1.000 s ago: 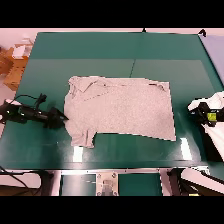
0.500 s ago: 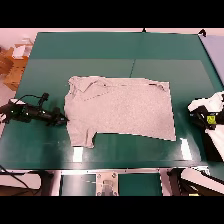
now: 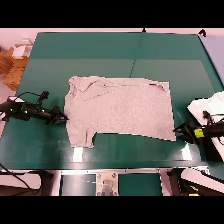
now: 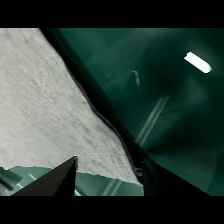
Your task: Fold the shirts.
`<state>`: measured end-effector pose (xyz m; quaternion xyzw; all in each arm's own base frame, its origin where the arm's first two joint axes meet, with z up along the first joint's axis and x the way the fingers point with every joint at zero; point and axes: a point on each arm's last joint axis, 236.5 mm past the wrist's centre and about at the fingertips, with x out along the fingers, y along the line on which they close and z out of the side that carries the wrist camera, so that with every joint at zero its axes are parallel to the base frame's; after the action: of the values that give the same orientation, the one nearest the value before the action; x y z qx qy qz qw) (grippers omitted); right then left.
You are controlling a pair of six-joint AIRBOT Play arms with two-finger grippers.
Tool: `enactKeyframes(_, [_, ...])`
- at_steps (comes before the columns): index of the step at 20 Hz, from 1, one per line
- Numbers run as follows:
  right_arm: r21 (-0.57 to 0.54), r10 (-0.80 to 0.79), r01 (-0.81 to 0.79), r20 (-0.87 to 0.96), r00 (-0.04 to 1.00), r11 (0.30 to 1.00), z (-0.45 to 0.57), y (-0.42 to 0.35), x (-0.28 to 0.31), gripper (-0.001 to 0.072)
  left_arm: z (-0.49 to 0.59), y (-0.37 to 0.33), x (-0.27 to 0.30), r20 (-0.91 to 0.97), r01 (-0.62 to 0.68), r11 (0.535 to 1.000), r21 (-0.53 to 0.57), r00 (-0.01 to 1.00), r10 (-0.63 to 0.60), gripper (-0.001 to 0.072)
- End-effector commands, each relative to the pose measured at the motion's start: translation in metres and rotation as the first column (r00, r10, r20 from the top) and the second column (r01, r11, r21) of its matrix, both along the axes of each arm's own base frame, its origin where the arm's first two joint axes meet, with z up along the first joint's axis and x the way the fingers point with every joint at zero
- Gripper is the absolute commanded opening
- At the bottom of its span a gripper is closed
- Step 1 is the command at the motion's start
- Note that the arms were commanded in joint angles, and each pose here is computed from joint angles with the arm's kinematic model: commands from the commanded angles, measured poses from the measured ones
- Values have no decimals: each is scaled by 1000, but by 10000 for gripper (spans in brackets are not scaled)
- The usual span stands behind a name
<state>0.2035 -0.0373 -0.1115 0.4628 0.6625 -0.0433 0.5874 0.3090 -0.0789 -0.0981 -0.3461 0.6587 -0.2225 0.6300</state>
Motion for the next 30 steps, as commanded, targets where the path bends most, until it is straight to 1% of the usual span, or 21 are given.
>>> enactKeyframes(1, [70, -41, 39, 28, 999, 997, -17, 19, 4, 400, 1, 0, 0, 3, 3, 1000, -4, 1000, -3, 27])
enactKeyframes(3, [79, -38, 35, 34, 999, 996, -18, 21, 5, 384, 1, 0, 0, 3, 3, 1000, -3, 1000, -3, 26])
enactKeyframes(4, [79, -33, 30, 44, 998, 996, -16, 20, 7, 319, 1, 0, 1, 5, 1, 1000, -1, 1000, -1, 26])
enactKeyframes(6, [112, -36, 27, 83, 996, 993, -8, 24, 16, 149, 2, 0, 2, 8, 1, 1000, -2, 1000, -1, 25])
enactKeyframes(7, [142, -39, 24, 109, 993, 990, 0, 28, 22, 10, 6, 0, 3, 14, 9, 1000, -8, 1000, -9, 25])
enactKeyframes(9, [198, -55, 24, 155, 986, 980, 21, 30, 37, 10, 28, 1, 14, 70, 32, 999, -8, 997, -31, 24])
enactKeyframes(11, [228, -66, 6, 258, 964, 974, 56, 28, 61, 9, 73, 5, 35, 199, 39, 999, 19, 979, -42, 24])
enactKeyframes(13, [232, -108, 1, 450, 887, 973, 120, 21, 99, 8, 153, 2, 57, 407, 42, 999, 34, 912, -52, 24])
enactKeyframes(14, [227, -127, -8, 574, 809, 974, 168, 18, 119, 8, 201, 0, 64, 521, 37, 998, 49, 851, -57, 25])
enactKeyframes(15, [208, -133, -19, 690, 712, 978, 220, 18, 133, 9, 258, -2, 67, 639, 17, 997, 75, 767, -62, 25])
enactKeyframes(16, [174, -123, -33, 805, 580, 984, 282, 20, 141, 9, 313, -4, 63, 745, -5, 994, 112, 662, -80, 25])
enactKeyframes(18, [71, -58, -38, 957, 284, 997, 404, 36, 133, 8, 437, -12, 35, 921, -99, 979, 181, 367, -133, 25])
enactKeyframes(20, [-70, 70, 42, 997, 16, 997, 506, 59, 103, 9, 544, -26, -22, 980, -204, 959, 195, 62, -187, 25])
enactKeyframes(21, [-127, 137, 108, 986, -93, 986, 547, 71, 85, 9, 591, -34, -59, 971, -256, 947, 193, -90, -222, 26])
enactKeyframes(22, [-160, 197, 186, 960, -201, 970, 587, 85, 62, 9, 626, -41, -94, 947, -304, 935, 184, -199, -251, 26])
enactKeyframes(23, [-177, 251, 257, 923, -292, 950, 621, 98, 39, 9, 652, -44, -124, 925, -353, 921, 162, -271, -267, 26])
enactKeyframes(24, [-188, 298, 314, 887, -353, 931, 644, 109, 19, 9, 668, -45, -147, 911, -393, 908, 141, -307, -275, 26])
enactKeyframes(25, [-207, 354, 369, 848, -394, 906, 661, 120, 0, 9, 677, -41, -162, 909, -431, 894, 118, -316, -272, 25])
enactKeyframes(26, [-226, 402, 415, 820, -408, 881, 670, 126, -11, 9, 679, -35, -167, 916, -464, 880, 100, -302, -264, 26])
enactKeyframes(28, [-241, 435, 461, 817, -378, 854, 670, 125, -15, 9, 668, -17, -159, 942, -527, 844, 99, -224, -251, 26])
enactKeyframes(30, [-270, 442, 480, 848, -291, 834, 652, 108, 1, 9, 641, -2, -135, 966, -543, 827, 142, -108, -237, 26])
